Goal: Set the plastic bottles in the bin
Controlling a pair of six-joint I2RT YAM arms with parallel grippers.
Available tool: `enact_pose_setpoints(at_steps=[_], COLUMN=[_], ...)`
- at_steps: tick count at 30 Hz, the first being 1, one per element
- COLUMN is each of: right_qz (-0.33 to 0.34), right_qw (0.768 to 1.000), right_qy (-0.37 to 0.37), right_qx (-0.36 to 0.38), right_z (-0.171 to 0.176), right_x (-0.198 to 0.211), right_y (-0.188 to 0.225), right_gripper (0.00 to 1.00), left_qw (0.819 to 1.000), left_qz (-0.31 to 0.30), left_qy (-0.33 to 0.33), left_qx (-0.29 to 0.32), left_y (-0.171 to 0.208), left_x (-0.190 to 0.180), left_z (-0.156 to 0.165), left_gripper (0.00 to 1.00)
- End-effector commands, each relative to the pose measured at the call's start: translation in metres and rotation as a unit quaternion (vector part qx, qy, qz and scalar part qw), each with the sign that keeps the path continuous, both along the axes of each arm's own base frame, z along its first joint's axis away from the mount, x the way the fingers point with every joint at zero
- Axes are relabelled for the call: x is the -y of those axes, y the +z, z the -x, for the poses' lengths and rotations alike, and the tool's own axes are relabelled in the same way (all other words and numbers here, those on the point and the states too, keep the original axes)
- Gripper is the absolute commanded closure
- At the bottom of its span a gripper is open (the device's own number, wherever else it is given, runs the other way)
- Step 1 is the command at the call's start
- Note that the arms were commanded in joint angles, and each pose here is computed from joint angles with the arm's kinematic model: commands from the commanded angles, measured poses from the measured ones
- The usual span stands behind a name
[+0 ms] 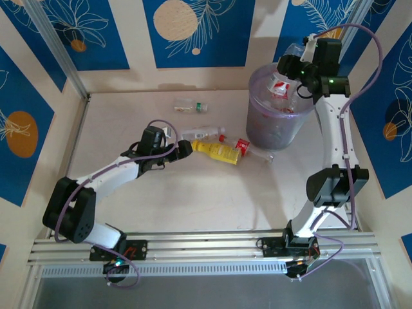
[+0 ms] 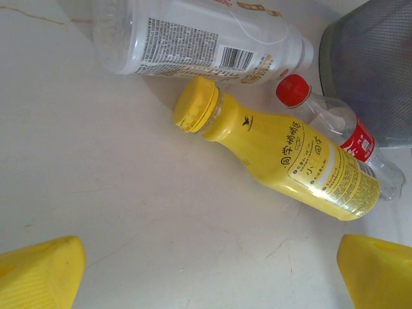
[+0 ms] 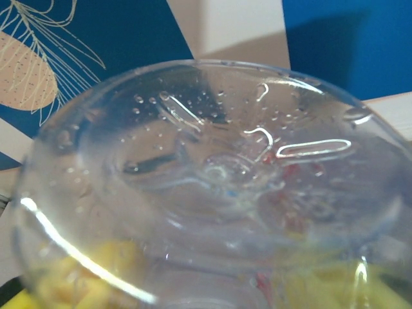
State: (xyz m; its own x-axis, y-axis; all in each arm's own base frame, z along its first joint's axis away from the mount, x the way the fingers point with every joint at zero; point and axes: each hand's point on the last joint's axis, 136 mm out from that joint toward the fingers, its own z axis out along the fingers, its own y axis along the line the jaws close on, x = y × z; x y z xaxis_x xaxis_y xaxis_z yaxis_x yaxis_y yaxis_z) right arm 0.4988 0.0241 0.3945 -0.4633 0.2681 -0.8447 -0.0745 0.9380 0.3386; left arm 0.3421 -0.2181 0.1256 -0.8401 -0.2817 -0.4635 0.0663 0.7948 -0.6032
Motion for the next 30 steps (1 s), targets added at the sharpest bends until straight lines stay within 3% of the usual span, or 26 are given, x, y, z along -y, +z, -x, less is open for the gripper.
enact_pose_setpoints(at_steps=[1, 23, 27, 30], right_qz=[0.003, 0.008, 0.019, 0.023], right_qw=[1.0, 0.991, 0.988, 0.987], right_qy=[-0.005, 0.022, 0.025, 0.028], right_qx=[0.006, -0.13, -0.149, -0.155], right_z=[-0.015, -0.03, -0.026, -0.024], right_x=[-0.005, -0.041, -0.046, -0.047], right_y=[-0.006, -0.149, -0.168, -0.172], right_gripper=[0.58, 0.52, 0.45, 0.35], left_qw=[1.0, 1.0, 1.0, 0.999], left_qz=[0.0, -0.006, -0.022, -0.035], left_qy=[0.011, 0.015, 0.013, 0.011], left_qx=[-0.004, -0.009, -0.016, -0.017], left_y=[0.0, -0.006, -0.009, -0.01], left_x=[-0.004, -0.005, -0.005, -0.004], left_z=[0.0, 0.0, 0.0, -0.001], left_gripper=[0.0, 0.0, 0.0, 0.0])
